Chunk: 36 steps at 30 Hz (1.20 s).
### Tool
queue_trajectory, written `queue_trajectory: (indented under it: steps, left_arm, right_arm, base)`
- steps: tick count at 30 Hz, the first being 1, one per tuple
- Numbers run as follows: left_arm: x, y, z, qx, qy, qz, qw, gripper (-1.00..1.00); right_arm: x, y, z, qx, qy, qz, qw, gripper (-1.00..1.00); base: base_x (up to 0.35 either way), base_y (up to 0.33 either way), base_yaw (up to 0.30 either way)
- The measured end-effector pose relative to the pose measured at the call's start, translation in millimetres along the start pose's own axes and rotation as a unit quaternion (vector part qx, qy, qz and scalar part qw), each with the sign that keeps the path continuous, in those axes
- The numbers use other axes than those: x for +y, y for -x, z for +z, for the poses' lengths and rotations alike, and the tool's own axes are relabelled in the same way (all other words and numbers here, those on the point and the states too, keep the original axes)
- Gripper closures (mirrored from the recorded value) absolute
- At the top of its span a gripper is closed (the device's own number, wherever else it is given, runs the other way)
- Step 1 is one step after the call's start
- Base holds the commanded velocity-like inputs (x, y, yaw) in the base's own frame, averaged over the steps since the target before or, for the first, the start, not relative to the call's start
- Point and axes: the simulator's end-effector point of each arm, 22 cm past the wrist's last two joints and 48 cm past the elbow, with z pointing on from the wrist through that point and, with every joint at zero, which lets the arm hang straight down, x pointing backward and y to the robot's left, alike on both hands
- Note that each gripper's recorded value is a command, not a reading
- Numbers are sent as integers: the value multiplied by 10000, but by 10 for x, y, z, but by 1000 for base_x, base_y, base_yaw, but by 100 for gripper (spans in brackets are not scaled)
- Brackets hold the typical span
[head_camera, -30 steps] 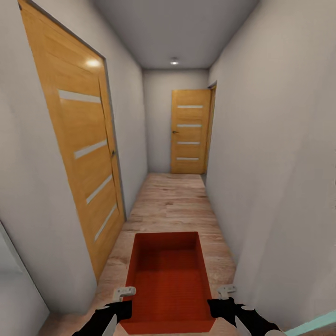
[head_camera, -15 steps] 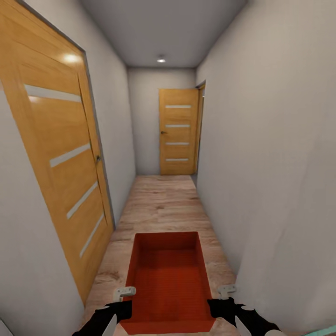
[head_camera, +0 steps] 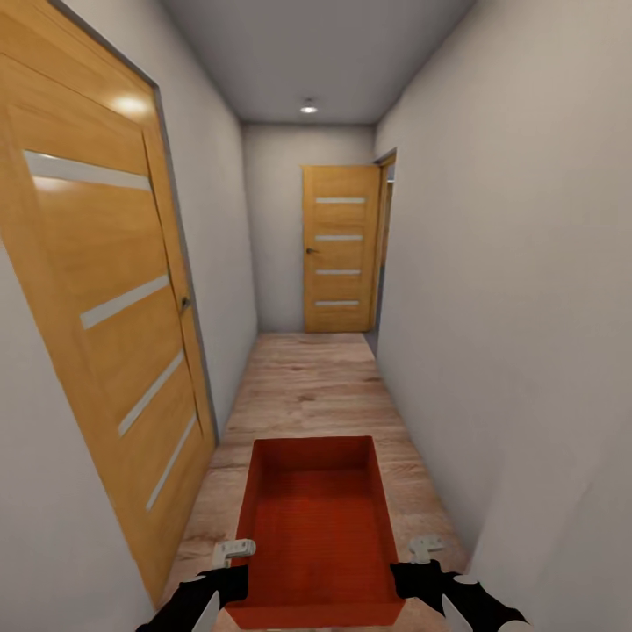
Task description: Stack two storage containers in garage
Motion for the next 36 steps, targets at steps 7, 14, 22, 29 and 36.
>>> queue_trajectory:
  steps: [7, 14, 22, 29, 36]
  left_arm:
    - [5, -45, 6, 48, 2, -1, 10000, 100]
    - [6, -43, 6, 44, 0, -11, 10000, 100]
    - [5, -37, 5, 35, -1, -12, 10000, 100]
    - [5, -36, 5, 32, -1, -12, 10000, 100]
    - [5, -38, 5, 37, 0, -11, 10000, 100]
  right_arm:
    - [1, -49, 0, 50, -1, 20, 10000, 100]
    - [1, -41, 0, 45, -4, 10, 10000, 100]
    - [1, -32, 0, 37, -4, 5, 10000, 100]
    - [1, -30, 0, 36, -4, 4, 10000, 100]
    - [1, -34, 0, 39, -4, 7, 10000, 100]
  base:
    - [319, 4, 0]
    - [320, 0, 0]
    - [319, 0, 0]
    - [322, 0, 0]
    - [329, 0, 0]
